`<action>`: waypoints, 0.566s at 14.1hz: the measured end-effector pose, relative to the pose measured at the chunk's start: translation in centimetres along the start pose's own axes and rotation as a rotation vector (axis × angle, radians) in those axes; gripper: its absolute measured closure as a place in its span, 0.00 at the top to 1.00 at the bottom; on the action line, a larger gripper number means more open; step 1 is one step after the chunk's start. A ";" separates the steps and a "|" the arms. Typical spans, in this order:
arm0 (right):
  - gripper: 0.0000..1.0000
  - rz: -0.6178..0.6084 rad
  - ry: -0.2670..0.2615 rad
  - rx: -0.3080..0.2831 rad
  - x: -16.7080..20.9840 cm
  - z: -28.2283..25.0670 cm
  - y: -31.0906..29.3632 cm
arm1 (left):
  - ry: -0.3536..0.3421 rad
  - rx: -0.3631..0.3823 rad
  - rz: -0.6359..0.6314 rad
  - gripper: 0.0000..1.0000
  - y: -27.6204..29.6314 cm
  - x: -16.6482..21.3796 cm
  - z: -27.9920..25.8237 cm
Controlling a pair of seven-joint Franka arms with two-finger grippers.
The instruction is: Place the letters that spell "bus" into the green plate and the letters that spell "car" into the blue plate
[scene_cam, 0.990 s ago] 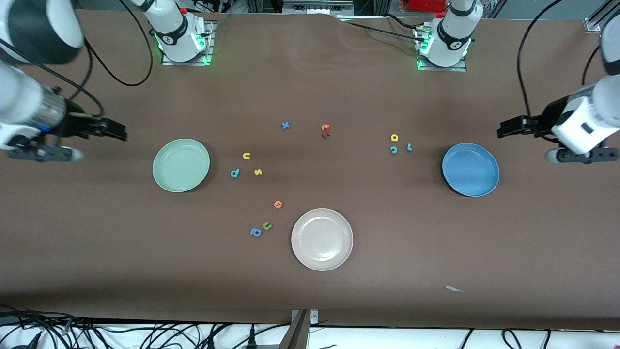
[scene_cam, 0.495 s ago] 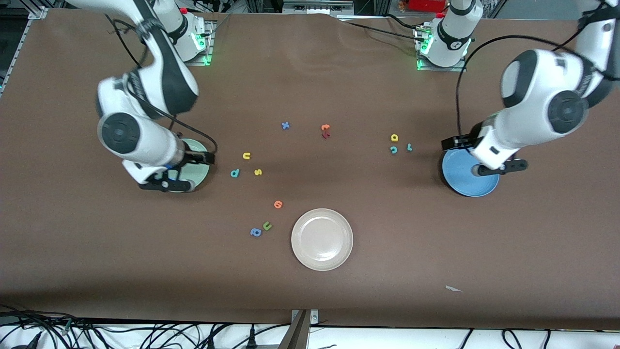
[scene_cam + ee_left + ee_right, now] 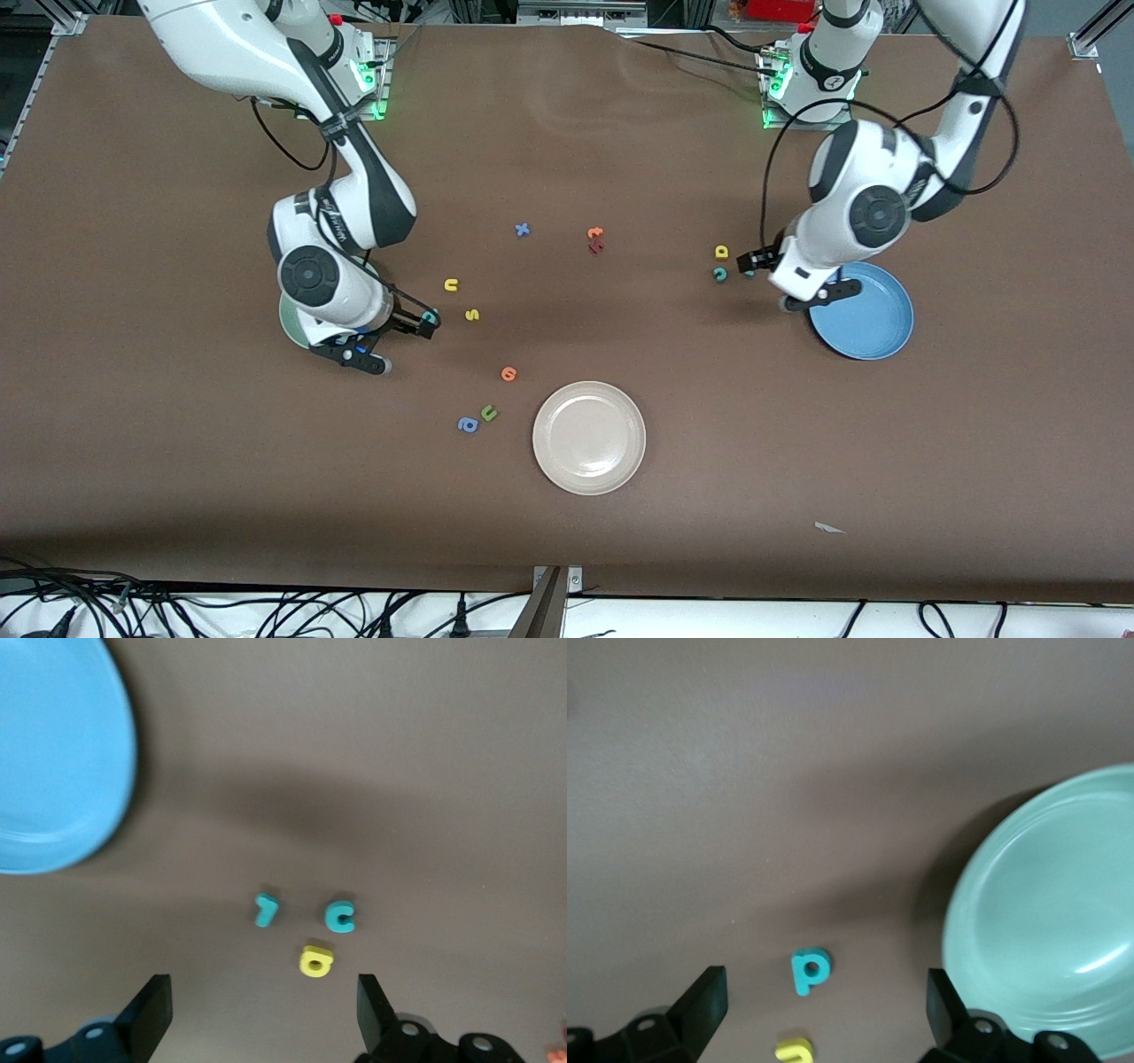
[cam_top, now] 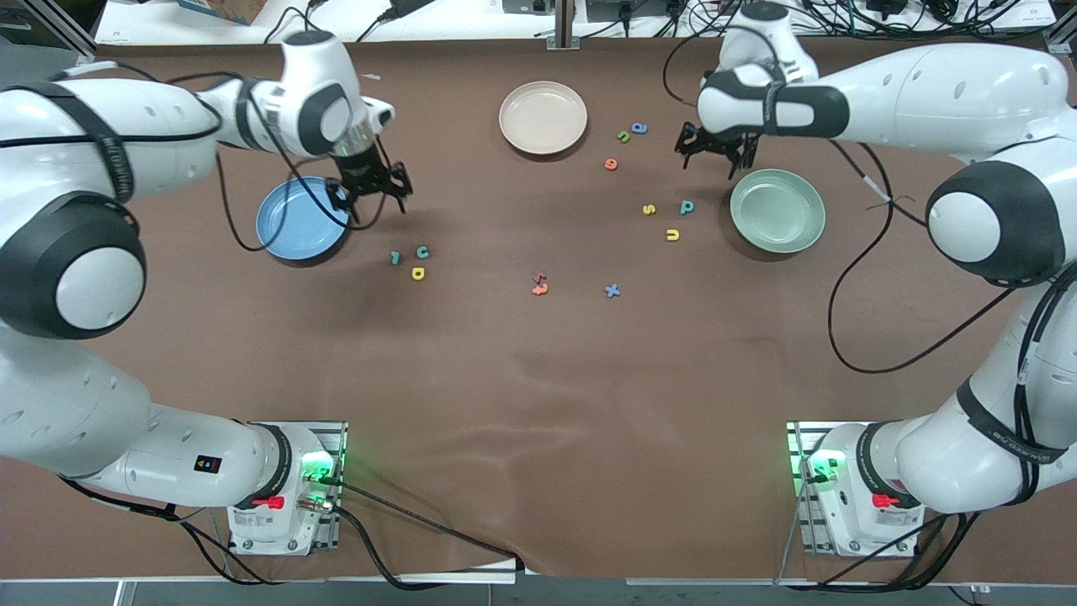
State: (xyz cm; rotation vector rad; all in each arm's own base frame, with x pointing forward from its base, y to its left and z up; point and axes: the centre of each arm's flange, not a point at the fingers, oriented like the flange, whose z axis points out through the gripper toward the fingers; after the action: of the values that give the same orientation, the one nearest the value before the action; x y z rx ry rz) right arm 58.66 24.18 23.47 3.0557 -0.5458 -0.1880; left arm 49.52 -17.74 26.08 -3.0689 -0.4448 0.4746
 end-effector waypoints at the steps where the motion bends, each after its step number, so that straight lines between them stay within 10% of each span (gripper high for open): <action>1: 0.97 0.024 -0.002 -0.003 -0.7 1.0 -0.3 | -0.005 0.000 -0.009 0.92 0.9 0.1 1.6; 5: 0.58 0.048 0.004 -0.002 -2.4 3.0 -1.4 | -0.011 -0.005 -0.026 0.83 2.5 0.6 6.1; 8: 0.57 0.047 0.019 0.014 -2.9 4.1 -1.1 | -0.032 0.009 -0.018 0.72 2.9 0.3 7.7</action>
State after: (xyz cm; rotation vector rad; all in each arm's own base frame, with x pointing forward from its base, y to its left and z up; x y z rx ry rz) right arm 55.85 26.18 19.63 3.0509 -0.6203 -0.1536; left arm 48.26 -20.75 18.53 -3.0503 -0.4688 0.5241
